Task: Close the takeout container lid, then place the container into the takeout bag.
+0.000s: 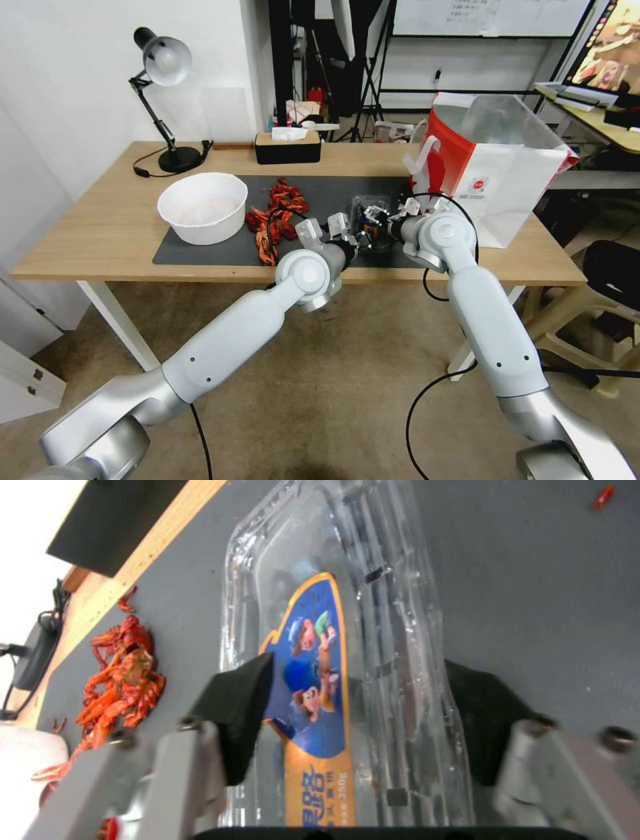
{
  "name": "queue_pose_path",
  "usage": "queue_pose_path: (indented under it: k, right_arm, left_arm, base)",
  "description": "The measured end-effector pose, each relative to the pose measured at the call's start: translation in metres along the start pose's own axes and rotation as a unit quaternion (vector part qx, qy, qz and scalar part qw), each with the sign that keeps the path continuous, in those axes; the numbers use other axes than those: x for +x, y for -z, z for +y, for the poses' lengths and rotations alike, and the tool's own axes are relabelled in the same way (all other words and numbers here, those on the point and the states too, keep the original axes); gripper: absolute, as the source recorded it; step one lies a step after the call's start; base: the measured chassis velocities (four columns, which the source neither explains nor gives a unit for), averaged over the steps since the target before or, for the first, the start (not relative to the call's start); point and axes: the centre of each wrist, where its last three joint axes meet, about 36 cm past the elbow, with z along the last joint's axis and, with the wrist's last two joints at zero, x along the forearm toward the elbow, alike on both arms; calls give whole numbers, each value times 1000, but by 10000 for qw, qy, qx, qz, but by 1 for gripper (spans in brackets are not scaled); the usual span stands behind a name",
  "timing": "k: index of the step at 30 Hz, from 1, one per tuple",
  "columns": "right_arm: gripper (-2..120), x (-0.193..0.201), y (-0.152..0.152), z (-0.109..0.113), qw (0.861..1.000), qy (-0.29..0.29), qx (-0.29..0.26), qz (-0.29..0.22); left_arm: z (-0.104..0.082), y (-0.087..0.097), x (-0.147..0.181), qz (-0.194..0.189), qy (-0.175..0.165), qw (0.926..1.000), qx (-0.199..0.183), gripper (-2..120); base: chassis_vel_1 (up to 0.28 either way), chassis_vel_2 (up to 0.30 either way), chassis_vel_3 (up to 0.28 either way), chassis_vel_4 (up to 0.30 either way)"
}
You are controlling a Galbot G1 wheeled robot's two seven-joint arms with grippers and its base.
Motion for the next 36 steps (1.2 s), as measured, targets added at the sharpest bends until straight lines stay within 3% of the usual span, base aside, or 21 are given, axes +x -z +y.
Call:
queue_pose_path:
  k: [5, 8, 16, 22, 27, 29, 36]
  right_arm:
    - [43, 0, -1, -1, 10000, -7, 1, 22]
    - [25, -1, -3, -1, 10000, 4, -10, 57]
    - [2, 1, -4, -3, 10000, 28, -42, 56]
    - [0, 3, -3, -4, 10000, 41, -12, 28]
    - [0, 7, -1, -6, 10000, 78, 13, -6]
    - [0, 9, 0, -8, 9999, 134, 13, -17]
    - [0, 13, 0, -8, 9996, 281, 1, -23]
  left_arm:
    - [0, 1, 1, -14, 4, 10000, 2, 0]
    - [0, 2, 2, -41, -10, 10000, 16, 0]
    - [2, 6, 8, -127, -46, 9999, 72, 0]
    - [8, 17, 26, -325, -91, 9993, 130, 0]
    - [15, 28, 61, -569, -193, 9981, 128, 0]
    - [26, 28, 90, -789, -204, 9967, -31, 0]
    - [63, 18, 142, -1108, -224, 9925, -469, 4]
  base:
    - [0, 0, 0, 0]
    - [0, 0, 0, 0]
    - [0, 0, 0, 0]
    - [0, 0, 0, 0]
    - [0, 0, 0, 0]
    - [0, 0, 0, 0]
    - [0, 0, 0, 0]
